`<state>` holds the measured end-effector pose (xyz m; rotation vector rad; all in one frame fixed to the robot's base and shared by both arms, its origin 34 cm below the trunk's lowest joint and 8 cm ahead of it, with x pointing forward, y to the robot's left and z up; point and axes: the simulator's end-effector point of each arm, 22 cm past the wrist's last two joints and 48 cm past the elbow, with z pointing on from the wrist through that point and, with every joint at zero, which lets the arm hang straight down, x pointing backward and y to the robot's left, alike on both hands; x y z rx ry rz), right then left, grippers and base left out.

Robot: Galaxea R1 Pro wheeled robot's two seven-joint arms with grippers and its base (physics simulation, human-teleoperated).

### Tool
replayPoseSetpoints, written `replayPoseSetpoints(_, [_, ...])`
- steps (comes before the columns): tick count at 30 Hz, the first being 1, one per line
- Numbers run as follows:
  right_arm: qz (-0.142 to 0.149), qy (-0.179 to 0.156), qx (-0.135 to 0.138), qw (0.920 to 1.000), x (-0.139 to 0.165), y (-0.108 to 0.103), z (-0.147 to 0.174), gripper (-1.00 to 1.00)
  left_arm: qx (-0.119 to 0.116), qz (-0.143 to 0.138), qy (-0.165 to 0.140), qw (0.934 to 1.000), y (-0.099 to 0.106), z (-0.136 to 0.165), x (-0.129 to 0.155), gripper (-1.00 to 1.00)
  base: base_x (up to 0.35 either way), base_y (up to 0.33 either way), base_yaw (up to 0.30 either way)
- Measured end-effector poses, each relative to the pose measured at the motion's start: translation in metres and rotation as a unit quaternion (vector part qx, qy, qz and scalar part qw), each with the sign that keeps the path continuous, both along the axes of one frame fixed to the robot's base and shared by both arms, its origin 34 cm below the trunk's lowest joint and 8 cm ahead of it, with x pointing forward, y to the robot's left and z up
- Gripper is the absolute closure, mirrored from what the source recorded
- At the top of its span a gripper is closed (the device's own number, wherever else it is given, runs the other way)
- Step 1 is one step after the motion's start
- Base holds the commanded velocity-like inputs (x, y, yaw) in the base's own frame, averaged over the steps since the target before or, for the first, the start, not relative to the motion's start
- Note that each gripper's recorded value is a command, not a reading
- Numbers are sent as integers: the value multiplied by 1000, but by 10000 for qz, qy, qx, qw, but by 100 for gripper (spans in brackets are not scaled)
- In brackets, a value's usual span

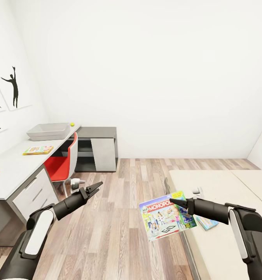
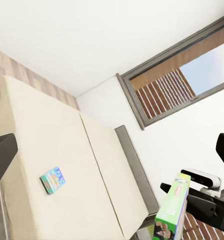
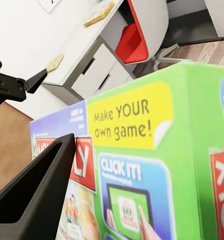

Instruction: Put all the toys in the child's room - the three board games (two on the bed and one on the table), the two jigsaw puzzles on the table, and the tennis ball on the table - inside the toy box on the table in the child's room.

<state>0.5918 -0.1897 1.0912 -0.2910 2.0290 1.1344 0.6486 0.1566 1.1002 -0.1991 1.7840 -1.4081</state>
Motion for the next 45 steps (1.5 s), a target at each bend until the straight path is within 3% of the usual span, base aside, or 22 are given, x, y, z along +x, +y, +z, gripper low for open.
replayPoseSetpoints(15, [25, -33, 7, 10000, -2, 1, 1, 100, 60, -31, -212, 9998, -6, 15, -1, -100, 164, 13, 0])
replayPoseSetpoints(21, [-120, 74, 17, 9999, -2, -10, 10, 100, 53, -50, -218, 9997, -7, 17, -1, -100, 327, 1, 0])
replayPoseSetpoints(27, [-221, -35, 6, 9997, 0, -18, 18, 100, 59, -60, -231, 9997, -8, 18, -2, -100, 332, 0, 0])
replayPoseSetpoints(36, [-397, -180, 24, 9990, 1, -38, 29, 100, 183, -252, -614, 9976, -20, 48, -12, -100, 334, 0, 0])
replayPoseSetpoints(45, [-53, -311, 424, 9986, -13, -31, 47, 100, 245, -429, -723, 9962, -35, 58, -20, -100, 334, 0, 0])
